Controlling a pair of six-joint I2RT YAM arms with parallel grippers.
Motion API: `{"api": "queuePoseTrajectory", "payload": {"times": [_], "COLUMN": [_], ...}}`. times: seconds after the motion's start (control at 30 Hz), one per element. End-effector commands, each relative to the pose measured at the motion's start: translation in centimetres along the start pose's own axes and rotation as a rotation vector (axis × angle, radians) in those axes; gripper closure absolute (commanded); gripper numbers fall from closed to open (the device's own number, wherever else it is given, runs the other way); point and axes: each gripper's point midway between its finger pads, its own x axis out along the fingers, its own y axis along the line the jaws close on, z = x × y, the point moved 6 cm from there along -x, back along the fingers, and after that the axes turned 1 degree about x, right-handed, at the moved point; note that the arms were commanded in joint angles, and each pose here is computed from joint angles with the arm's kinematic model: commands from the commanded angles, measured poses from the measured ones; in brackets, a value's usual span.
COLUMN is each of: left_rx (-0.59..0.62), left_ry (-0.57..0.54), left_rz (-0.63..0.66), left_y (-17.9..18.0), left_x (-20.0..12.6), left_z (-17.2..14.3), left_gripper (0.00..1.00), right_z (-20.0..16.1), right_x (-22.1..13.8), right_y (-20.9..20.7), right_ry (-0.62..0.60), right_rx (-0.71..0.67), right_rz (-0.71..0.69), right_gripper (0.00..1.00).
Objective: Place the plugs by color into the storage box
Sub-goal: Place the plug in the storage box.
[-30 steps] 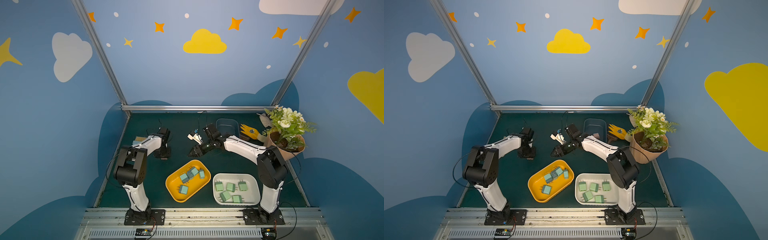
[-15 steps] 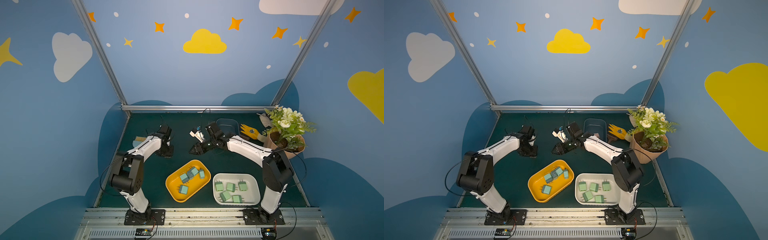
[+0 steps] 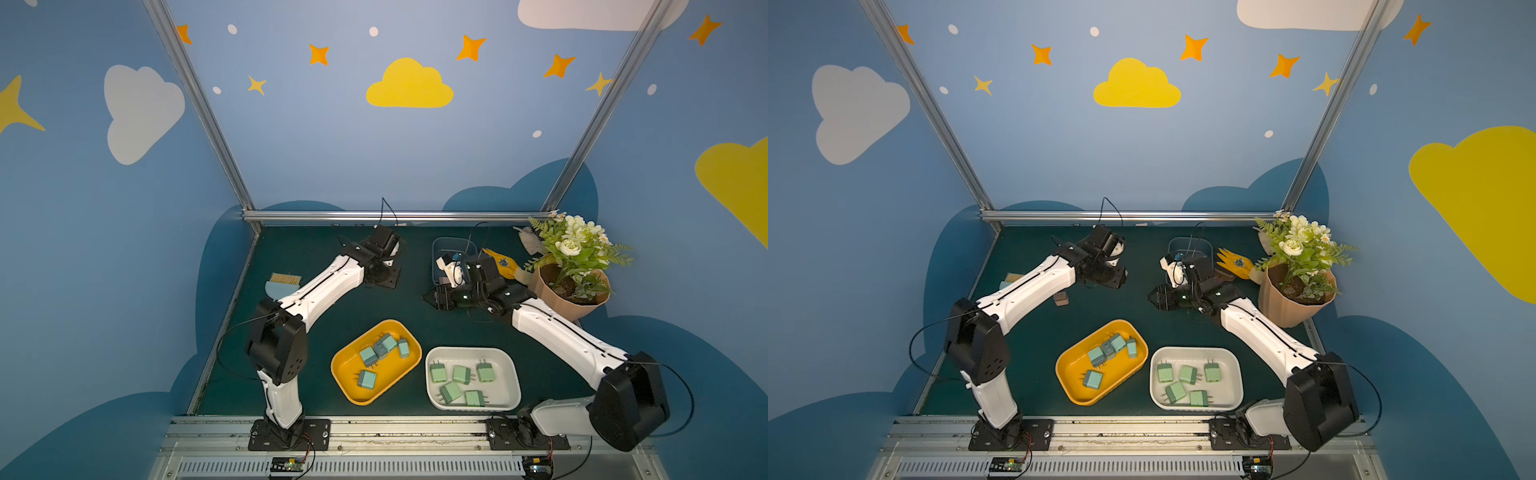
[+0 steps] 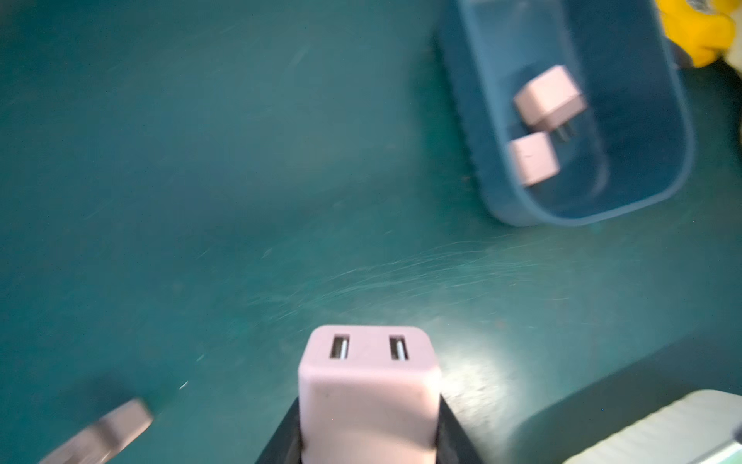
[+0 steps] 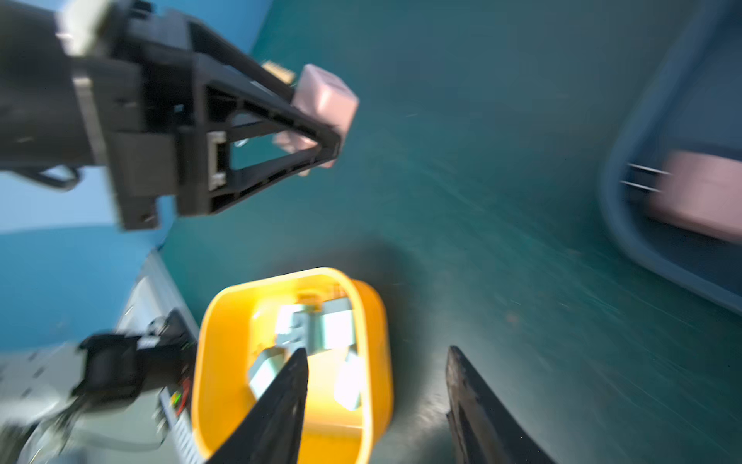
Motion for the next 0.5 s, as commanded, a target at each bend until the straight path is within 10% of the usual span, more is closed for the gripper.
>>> {"api": "queuePoseTrajectory", "payload": {"times": [0.0, 0.47], "left_rx": [0.065, 0.101], "left_ry": [-0.018, -0.117], "left_rz": [-0.068, -0.299], "left_y": [-3.8, -11.9], "left_x": [1.7, 10.9], "left_z": [2.1, 8.3], "left_gripper": [0.82, 0.79], "right_z": [-0.1, -2.0], "right_x": [-2.2, -8.0], "right_y": [-2.9, -8.1], "right_ry": [-0.107, -0.209], "right_rx": [0.076, 0.308], "right_rz": [-0.181, -0.251], "right_gripper": [0.44, 0.44]}}
